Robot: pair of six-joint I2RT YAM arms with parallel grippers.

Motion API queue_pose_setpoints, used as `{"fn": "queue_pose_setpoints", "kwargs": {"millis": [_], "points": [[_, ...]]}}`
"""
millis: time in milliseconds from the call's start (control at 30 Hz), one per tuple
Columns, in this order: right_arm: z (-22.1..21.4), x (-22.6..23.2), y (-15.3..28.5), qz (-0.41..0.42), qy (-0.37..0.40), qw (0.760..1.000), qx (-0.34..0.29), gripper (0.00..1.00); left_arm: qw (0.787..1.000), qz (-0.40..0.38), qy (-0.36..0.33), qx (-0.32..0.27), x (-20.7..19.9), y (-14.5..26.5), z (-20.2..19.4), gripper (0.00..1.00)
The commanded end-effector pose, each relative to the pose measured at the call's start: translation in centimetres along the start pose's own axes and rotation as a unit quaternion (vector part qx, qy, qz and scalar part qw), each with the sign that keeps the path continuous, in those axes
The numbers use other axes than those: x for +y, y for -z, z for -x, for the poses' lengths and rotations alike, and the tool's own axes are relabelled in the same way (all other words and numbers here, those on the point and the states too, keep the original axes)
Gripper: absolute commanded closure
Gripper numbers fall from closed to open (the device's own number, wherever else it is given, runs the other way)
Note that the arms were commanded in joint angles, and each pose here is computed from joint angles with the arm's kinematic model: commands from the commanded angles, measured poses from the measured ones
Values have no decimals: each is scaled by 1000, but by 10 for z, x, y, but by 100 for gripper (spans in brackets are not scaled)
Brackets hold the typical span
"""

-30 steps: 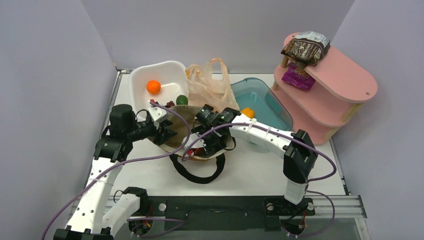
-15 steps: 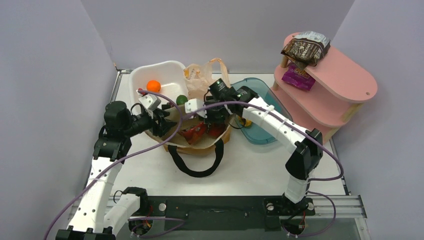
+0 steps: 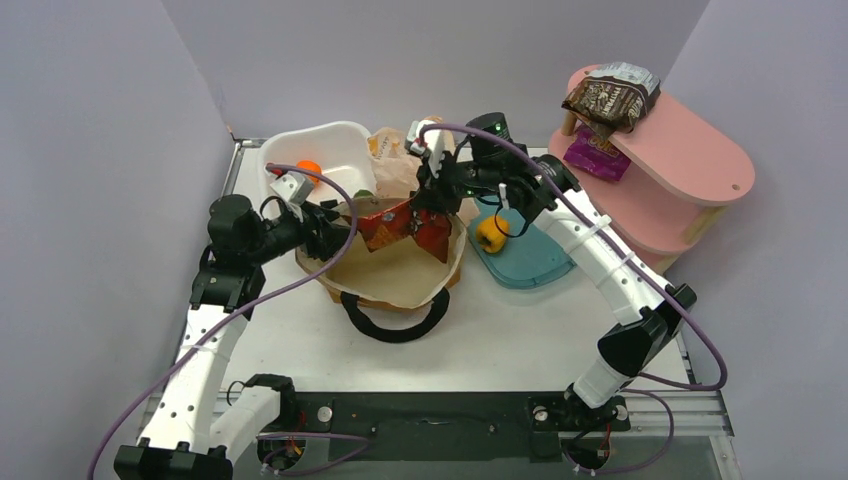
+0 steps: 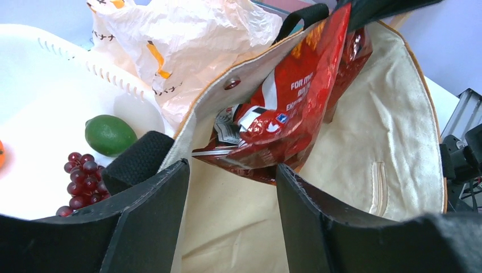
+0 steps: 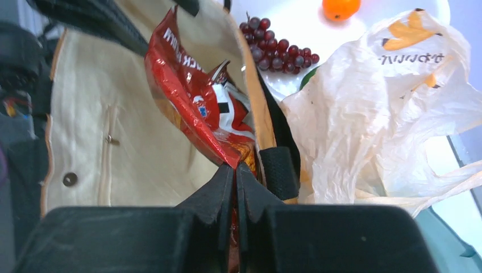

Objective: Untie the knot of the grocery bags and take out the mixed food

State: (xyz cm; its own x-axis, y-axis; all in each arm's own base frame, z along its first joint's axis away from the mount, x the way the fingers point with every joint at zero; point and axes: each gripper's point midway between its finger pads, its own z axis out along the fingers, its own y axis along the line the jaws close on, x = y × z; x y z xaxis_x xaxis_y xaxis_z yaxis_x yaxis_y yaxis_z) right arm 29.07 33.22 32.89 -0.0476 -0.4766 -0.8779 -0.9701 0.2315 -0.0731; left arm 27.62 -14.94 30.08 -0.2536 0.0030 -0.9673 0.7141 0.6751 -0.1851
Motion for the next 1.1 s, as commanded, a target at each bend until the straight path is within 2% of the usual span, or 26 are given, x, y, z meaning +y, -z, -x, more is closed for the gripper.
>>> {"fn": "queue_pose_setpoints", "kwargs": {"millis": [0,267,367,533,667,767,1067], "points": [[70,-8,35,-15,-46,992,-119,100,999,3,-13,-36,1,1,23,44],[103,-32,84,-72,-87,975,-190,100,997,28,25,-66,25,1,39,44],[113,-44,104,-90,-123,963,-222,100,998,13,19,-58,25,-3,34,44],[138,-50,140,-111,-138,943,-283,100,999,-15,-3,-32,21,-7,24,44],[138,-41,144,-104,-109,946,-286,100,994,-80,-57,-48,-3,-2,42,43],[132,-32,143,-91,-89,952,-279,100,980,-136,-131,-65,-25,6,56,43],[125,-11,137,-60,-66,961,-262,100,950,-146,-263,-90,-64,-3,78,43]]}}
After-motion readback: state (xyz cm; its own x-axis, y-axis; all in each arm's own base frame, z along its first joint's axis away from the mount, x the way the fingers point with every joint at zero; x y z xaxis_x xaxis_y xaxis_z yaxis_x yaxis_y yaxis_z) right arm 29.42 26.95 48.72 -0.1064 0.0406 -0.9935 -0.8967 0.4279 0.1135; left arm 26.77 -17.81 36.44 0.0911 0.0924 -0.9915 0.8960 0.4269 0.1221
